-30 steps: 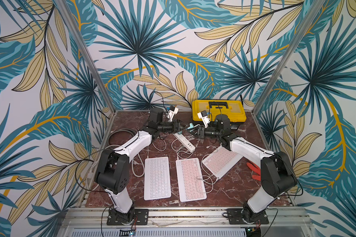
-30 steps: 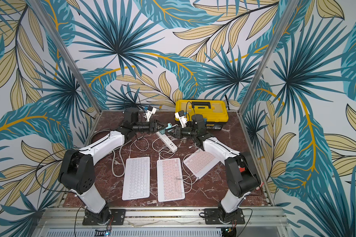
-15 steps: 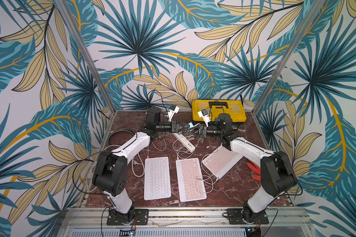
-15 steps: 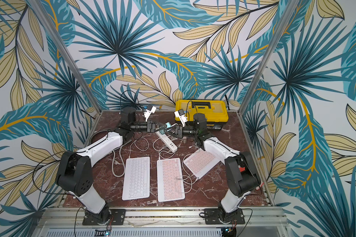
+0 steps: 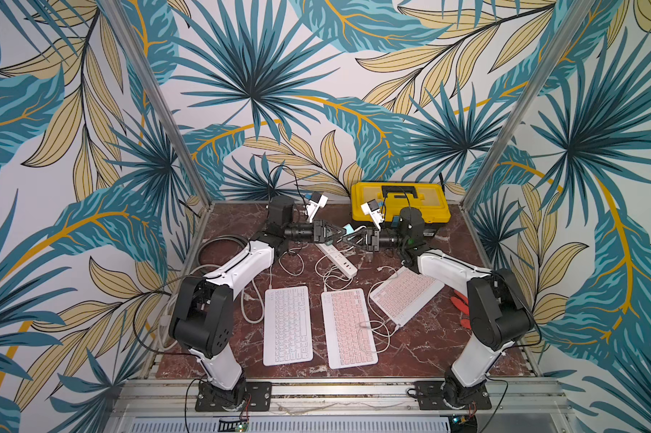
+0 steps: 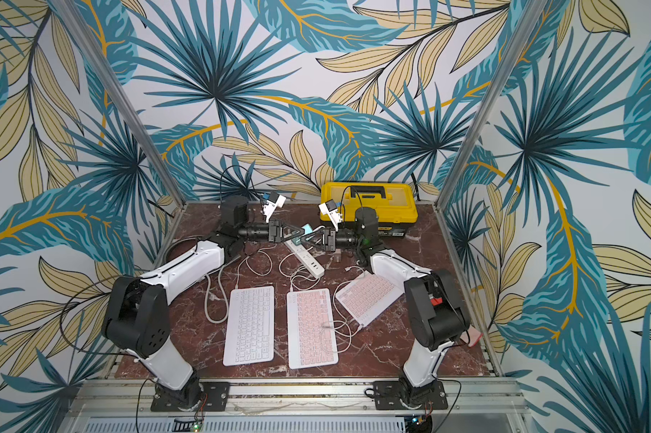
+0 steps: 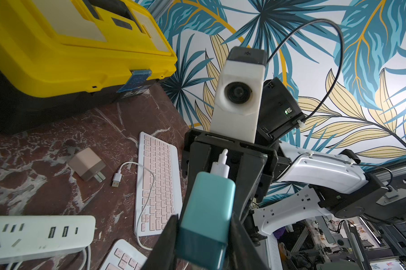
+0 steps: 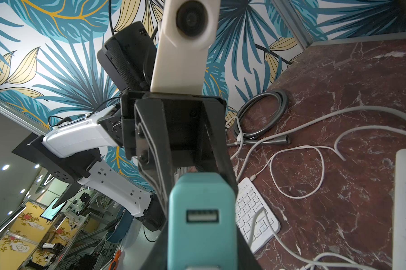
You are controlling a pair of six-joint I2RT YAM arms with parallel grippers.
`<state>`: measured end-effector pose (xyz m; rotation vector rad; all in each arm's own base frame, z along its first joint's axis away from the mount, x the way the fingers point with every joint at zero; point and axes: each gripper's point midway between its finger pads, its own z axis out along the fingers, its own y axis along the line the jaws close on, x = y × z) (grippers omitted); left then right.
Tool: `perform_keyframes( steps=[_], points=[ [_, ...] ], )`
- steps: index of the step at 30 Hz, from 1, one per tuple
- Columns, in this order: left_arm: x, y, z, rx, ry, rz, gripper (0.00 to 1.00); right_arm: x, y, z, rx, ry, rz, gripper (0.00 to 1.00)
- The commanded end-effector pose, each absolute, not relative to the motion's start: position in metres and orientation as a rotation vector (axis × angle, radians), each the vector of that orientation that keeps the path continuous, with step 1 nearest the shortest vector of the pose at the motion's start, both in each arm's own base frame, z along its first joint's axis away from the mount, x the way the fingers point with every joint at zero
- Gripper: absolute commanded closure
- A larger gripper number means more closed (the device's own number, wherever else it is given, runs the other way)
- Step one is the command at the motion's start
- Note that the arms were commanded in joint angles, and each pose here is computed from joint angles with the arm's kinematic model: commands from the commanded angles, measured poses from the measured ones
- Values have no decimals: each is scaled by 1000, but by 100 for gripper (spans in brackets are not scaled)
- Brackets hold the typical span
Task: Unplug the wireless keyboard
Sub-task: Remove the power cord from the plug.
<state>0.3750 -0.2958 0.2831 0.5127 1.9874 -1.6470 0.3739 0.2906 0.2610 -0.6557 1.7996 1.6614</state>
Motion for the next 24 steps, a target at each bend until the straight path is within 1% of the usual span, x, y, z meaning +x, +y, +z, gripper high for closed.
perform_keyframes(
  steps=[1,2,6,9,13,19,24],
  points=[
    [344,-323,325,714,1852,-1731,94,371,306,233,-638,1875,1697,76],
    [345,-323,325,708,1854,-1731,100,372,306,231,-632,1882,1699,74],
    [348,-322,320,682,1871,-1723,100,376,304,225,-589,1924,1695,65],
    [350,-319,316,658,1884,-1712,100,377,300,222,-567,1944,1698,61],
    [355,-315,310,626,1900,-1695,100,378,296,225,-549,1938,1712,58],
    [358,-311,299,591,1929,-1689,100,382,288,232,-520,1897,1745,57],
    [365,-298,293,528,1944,-1646,100,384,272,228,-473,1913,1743,56]
  ],
)
